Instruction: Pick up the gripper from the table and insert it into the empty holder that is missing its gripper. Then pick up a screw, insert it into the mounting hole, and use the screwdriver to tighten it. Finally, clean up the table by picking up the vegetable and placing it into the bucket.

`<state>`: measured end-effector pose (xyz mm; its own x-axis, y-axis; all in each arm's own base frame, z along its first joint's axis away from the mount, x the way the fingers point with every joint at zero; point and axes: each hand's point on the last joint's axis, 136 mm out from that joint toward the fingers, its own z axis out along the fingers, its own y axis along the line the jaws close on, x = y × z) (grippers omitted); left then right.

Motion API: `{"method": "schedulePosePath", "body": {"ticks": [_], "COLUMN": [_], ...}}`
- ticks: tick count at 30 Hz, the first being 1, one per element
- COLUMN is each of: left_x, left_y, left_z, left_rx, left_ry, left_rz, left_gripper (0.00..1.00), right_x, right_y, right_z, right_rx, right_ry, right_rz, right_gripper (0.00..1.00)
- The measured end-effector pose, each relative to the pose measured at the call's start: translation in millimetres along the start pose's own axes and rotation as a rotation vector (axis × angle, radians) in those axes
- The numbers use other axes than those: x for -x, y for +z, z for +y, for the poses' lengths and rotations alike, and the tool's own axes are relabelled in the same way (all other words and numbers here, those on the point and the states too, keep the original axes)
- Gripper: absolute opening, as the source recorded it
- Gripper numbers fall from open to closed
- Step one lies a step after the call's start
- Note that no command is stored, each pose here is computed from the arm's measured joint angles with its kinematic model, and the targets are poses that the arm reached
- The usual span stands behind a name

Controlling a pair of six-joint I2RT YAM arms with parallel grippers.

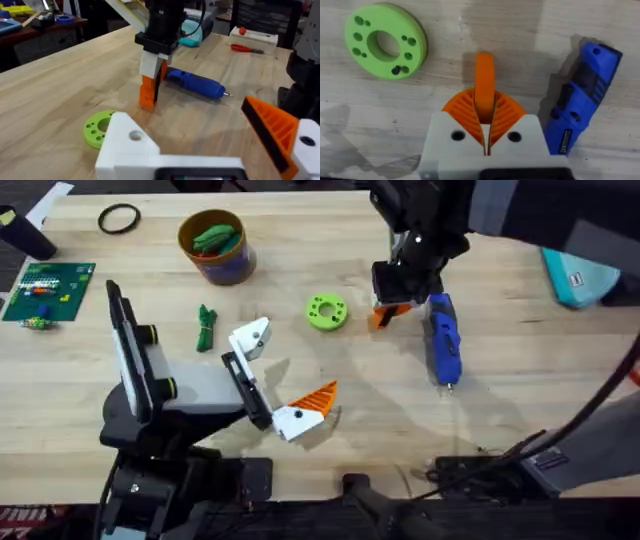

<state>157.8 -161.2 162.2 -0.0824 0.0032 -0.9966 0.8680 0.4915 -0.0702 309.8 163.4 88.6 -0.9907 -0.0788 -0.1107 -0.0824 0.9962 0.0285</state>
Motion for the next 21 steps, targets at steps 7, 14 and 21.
{"method": "schedulePosePath", "body": {"ticks": [7, 14, 21], "left_x": [0.0, 0.0, 0.0], "left_y": [0.0, 0.0, 0.0], "left_z": [0.0, 0.0, 0.0], "left_rx": [0.0, 0.0, 0.0], "left_ry": [0.0, 0.0, 0.0], "left_rz": [0.0, 0.0, 0.0], "left_gripper": [0.988, 0.988, 0.988], "right_x": [-0.7, -11.1, 4.8], "right_y": [0.0, -8.7, -70.8], "right_z": [-0.4, -3.8, 3.7], "right_rx": [-0.002, -0.01, 0.081], "right_ry": [0.0, -0.002, 0.0], "right_rz": [0.003, 0.038, -0.147], "right_gripper": [0.009, 0.008, 0.007]}}
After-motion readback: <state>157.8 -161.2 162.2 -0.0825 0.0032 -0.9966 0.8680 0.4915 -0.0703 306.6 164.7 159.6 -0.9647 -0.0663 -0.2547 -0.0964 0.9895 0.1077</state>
